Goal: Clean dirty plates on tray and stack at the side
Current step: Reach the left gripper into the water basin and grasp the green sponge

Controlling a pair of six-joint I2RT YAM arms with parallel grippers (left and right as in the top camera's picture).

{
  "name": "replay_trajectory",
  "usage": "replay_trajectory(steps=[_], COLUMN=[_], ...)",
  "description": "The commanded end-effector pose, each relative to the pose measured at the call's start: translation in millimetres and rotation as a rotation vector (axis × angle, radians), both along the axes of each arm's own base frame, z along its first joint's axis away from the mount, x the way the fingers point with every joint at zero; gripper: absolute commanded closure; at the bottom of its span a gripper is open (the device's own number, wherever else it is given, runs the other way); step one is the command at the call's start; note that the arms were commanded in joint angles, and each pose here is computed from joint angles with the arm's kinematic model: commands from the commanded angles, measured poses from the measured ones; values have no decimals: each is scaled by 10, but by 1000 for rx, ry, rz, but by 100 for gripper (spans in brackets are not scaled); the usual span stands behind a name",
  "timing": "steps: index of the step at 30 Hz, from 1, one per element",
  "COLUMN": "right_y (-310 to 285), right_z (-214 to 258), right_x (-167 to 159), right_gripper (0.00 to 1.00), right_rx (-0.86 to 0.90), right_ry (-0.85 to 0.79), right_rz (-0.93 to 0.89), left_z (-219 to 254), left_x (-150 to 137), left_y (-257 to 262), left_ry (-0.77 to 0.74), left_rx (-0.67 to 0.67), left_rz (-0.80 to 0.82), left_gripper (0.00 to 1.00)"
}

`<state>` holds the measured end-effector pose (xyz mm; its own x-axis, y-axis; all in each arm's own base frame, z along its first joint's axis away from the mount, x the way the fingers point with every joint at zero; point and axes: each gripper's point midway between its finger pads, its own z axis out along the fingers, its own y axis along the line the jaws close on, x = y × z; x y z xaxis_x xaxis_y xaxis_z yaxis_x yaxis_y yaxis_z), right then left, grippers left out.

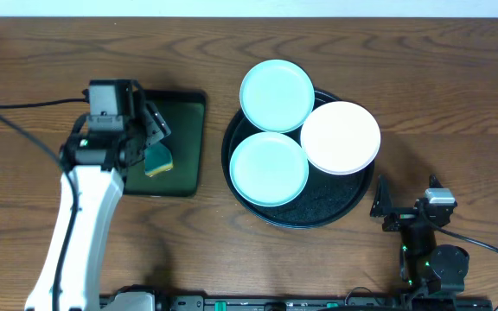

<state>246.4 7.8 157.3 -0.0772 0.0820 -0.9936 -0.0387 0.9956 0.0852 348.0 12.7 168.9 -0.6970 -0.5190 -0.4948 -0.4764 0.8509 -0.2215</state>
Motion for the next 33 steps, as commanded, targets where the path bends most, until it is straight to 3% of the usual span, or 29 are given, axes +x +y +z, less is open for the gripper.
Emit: replay_trajectory(steps=[1,6,15,28,30,33], right_y=[24,24,24,24,24,24], right_z=[-2,-2,-2,-2,-2,-1], right_x=[-3,-3,-3,-3,-3,-4], right_gripper=[1,1,1,1,1,1], right_rx=[-13,-13,-13,-13,-13,-13], right_ry=[-2,-2,-2,-2,-2,-2], right_rz=[9,9,9,9,9,9], left_z=[-261,-721,-1366,-1657,-1701,-1706], left_x=[73,158,155,215,226,230], left_y=[165,349,373,221,223,247], left_ry=[74,174,328,370,373,373], left_rx=[-17,-32,-30,-56,-49,-32], left_rz=[141,223,231,51,35,31], left_gripper=[21,20,21,23,29,58])
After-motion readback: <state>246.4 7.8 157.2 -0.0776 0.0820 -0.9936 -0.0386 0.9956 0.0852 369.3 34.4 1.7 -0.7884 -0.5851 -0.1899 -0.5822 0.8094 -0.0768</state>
